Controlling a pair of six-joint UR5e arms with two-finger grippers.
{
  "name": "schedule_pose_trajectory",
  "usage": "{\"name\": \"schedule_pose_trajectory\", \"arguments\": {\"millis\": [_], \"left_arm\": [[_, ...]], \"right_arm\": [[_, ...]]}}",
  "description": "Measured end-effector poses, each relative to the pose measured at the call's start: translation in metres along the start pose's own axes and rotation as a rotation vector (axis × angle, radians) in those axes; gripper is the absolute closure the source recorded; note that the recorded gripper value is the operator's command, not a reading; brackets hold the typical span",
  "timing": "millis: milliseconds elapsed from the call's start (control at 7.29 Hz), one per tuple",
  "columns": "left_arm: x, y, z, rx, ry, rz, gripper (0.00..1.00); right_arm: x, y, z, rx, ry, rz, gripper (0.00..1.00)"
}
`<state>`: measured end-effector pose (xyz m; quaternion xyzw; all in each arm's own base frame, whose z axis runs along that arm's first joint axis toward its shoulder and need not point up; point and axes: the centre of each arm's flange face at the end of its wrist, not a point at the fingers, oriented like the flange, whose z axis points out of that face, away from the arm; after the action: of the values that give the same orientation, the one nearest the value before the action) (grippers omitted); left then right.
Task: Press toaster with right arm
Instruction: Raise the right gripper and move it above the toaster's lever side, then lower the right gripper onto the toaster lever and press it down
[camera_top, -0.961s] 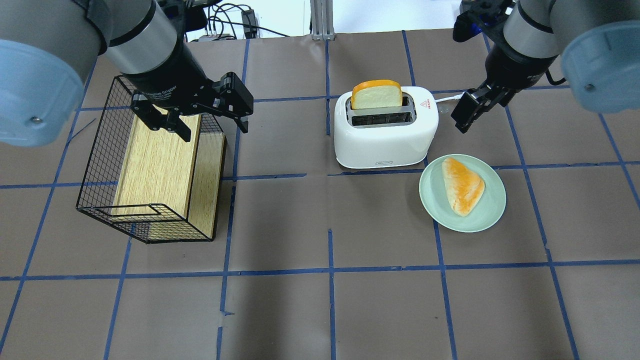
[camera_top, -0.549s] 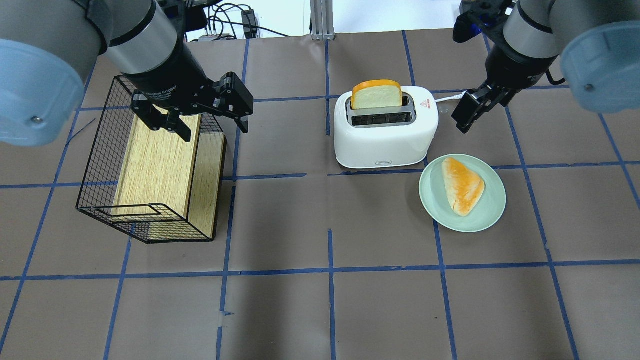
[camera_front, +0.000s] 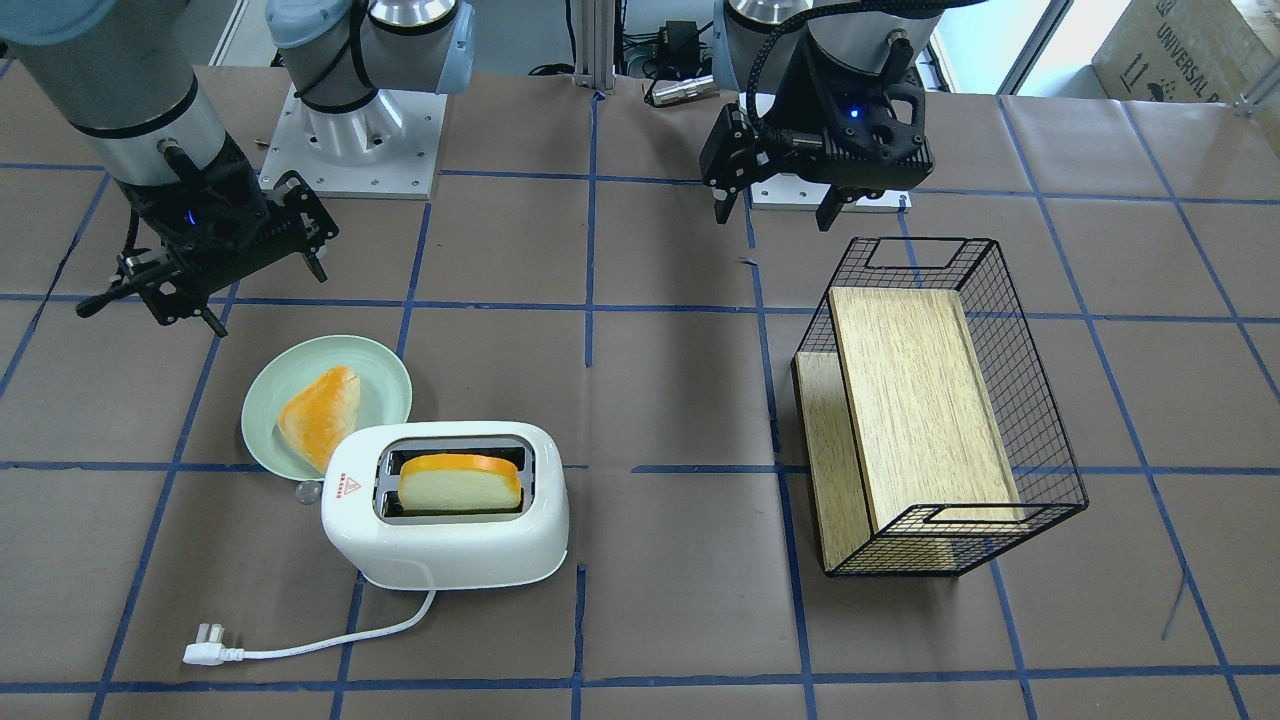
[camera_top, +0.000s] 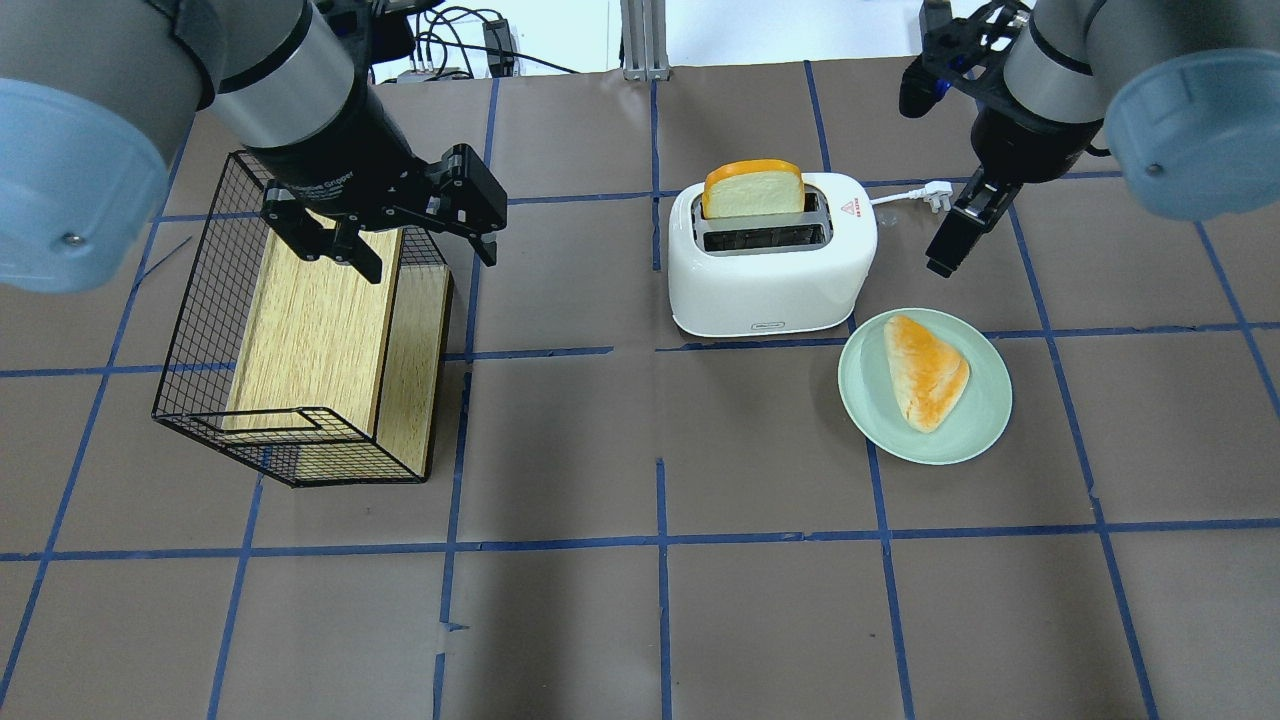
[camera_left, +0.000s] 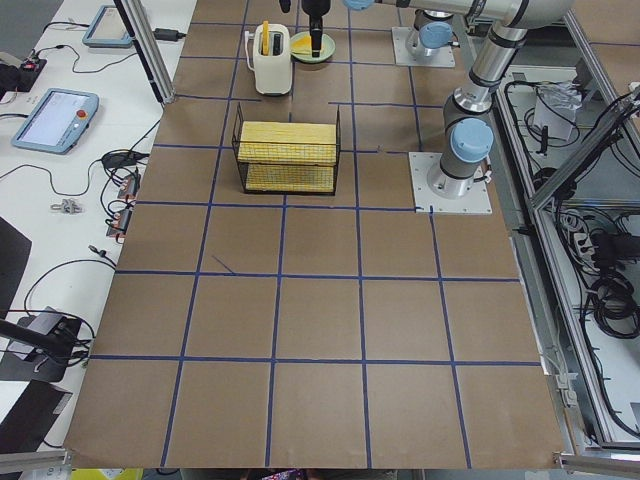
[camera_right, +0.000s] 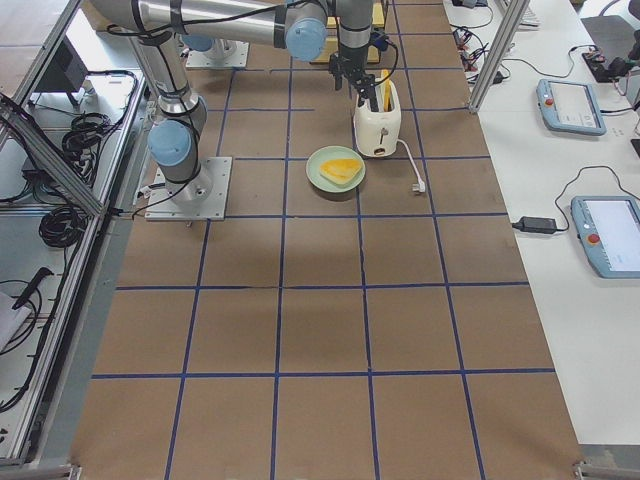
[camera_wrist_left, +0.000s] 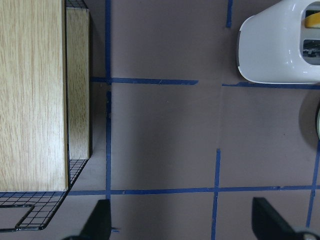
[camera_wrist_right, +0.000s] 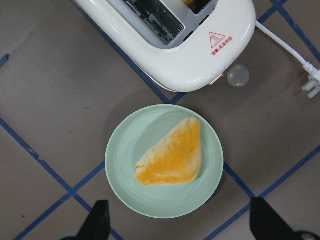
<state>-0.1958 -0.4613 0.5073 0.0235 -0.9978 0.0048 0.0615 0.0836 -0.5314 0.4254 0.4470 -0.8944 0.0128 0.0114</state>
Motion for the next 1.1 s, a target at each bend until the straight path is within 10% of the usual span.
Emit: {"name": "schedule_pose_trajectory", "arguments": {"millis": [412, 1098], "left_arm": [[0.000, 0.000, 0.000, 0.000, 0.000, 0.000, 0.00], [0.000, 0.000, 0.000, -0.001, 0.000, 0.000, 0.00]], "right_arm": [[0.045, 0.009, 0.026, -0.093, 0.125, -0.188, 0.93], [0.066, -0.035, 0.080, 0.118, 0.104, -0.519, 0.97]]}}
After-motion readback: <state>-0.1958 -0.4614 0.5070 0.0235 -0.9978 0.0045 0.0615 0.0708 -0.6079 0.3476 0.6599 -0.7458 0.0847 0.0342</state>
